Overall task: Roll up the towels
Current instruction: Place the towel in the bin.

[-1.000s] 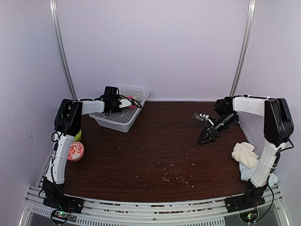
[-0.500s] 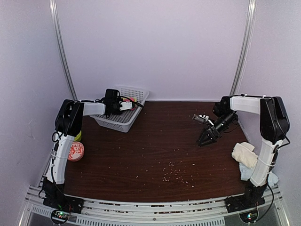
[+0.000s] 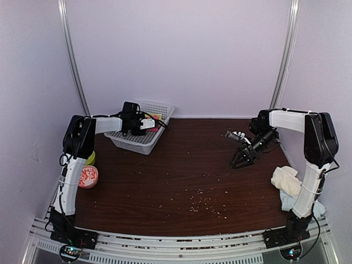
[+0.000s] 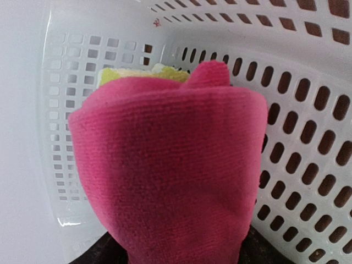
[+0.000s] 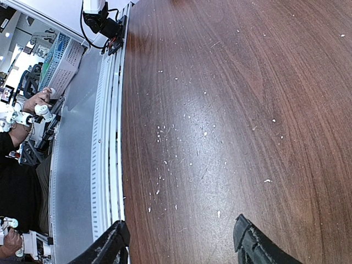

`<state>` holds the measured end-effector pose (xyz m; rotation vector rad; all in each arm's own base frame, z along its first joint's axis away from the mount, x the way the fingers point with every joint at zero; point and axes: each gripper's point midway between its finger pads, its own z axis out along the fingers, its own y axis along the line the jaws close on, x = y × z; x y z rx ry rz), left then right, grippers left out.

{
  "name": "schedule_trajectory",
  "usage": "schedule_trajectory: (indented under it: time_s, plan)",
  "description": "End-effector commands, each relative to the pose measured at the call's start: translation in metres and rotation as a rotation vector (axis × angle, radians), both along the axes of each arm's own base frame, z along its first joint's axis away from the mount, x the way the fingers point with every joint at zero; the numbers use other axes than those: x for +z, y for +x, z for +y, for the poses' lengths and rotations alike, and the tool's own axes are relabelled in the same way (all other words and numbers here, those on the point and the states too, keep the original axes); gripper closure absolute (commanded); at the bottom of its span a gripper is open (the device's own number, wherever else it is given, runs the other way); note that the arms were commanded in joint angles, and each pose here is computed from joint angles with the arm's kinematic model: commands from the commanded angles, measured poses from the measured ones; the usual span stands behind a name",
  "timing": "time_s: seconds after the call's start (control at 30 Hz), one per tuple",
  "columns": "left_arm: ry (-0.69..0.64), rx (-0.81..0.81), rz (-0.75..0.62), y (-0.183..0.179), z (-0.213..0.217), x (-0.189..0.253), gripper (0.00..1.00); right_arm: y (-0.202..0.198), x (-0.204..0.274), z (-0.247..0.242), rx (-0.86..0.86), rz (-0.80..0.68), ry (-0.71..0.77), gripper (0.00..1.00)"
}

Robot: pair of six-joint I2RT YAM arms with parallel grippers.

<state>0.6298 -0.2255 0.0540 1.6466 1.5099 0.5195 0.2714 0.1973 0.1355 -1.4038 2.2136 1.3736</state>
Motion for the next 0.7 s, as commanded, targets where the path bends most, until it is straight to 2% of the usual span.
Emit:
schedule_trajectory:
  time_s: [0.0, 0.13, 0.53, 0.57, 0.67]
  plan:
    - [-0.032, -0.042, 0.042, -0.012, -0.010, 0.012, 0.27, 0.001, 0.008, 0.001, -0.002, -0.009, 0.015, 0.34]
    - [-0.055, -0.050, 0.046, -0.013, -0.014, 0.017, 0.23, 0.000, 0.006, 0.001, -0.001, -0.004, 0.015, 0.34]
    - [-0.031, -0.044, 0.117, -0.023, -0.006, 0.019, 0.21, 0.003, 0.005, 0.000, -0.006, -0.001, 0.004, 0.34]
    - [-0.030, -0.044, 0.120, -0.024, -0.006, 0.019, 0.13, 0.003, 0.005, 0.000, -0.006, 0.000, 0.003, 0.34]
    - [-0.038, -0.044, 0.113, -0.024, -0.005, 0.025, 0.03, 0.006, 0.004, 0.000, -0.008, 0.002, -0.001, 0.34]
